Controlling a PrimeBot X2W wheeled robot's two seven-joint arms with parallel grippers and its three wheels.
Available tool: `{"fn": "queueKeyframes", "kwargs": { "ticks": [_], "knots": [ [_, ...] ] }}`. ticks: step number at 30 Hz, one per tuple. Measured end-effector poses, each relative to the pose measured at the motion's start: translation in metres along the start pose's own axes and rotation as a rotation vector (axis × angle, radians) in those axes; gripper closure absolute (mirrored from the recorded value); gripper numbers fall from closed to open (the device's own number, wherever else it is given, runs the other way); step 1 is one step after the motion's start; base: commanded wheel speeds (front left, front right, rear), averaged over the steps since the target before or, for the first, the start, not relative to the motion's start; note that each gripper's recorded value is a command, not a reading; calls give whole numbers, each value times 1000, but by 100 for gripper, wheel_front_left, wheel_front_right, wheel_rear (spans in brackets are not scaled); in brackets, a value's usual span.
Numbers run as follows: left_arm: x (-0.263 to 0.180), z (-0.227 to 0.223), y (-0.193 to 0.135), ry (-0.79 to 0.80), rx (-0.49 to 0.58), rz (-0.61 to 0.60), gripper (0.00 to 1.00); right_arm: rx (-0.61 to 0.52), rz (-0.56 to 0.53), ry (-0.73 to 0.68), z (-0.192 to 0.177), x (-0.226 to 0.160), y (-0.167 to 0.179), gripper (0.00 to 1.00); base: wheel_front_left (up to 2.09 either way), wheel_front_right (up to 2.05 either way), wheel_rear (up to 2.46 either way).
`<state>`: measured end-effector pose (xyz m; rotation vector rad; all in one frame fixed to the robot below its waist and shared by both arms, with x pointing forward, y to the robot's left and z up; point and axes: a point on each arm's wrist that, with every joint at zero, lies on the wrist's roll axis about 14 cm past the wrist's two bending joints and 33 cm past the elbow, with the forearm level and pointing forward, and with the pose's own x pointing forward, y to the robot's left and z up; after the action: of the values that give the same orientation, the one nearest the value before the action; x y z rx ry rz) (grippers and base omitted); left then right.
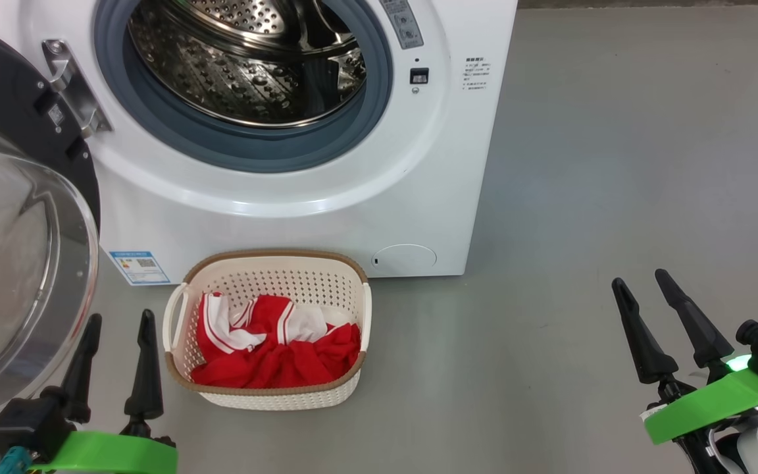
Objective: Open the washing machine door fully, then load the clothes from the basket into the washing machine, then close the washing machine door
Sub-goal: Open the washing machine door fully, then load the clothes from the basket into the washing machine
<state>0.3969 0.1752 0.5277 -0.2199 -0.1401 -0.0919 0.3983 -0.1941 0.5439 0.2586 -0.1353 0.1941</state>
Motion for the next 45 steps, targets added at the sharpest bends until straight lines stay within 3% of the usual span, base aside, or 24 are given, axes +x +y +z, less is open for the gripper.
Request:
{"fn": "queueKeyframes", "kwargs": {
  "ticks": [27,45],
  "knots": [
    [-6,-3,4,12,13,9,0,1,5,15,-6,-3,3,0,4,-4,0],
    [-7,-7,11,23,14,29,0,7,12,28,-11,1,4,0,131,-131,0]
  ]
}}
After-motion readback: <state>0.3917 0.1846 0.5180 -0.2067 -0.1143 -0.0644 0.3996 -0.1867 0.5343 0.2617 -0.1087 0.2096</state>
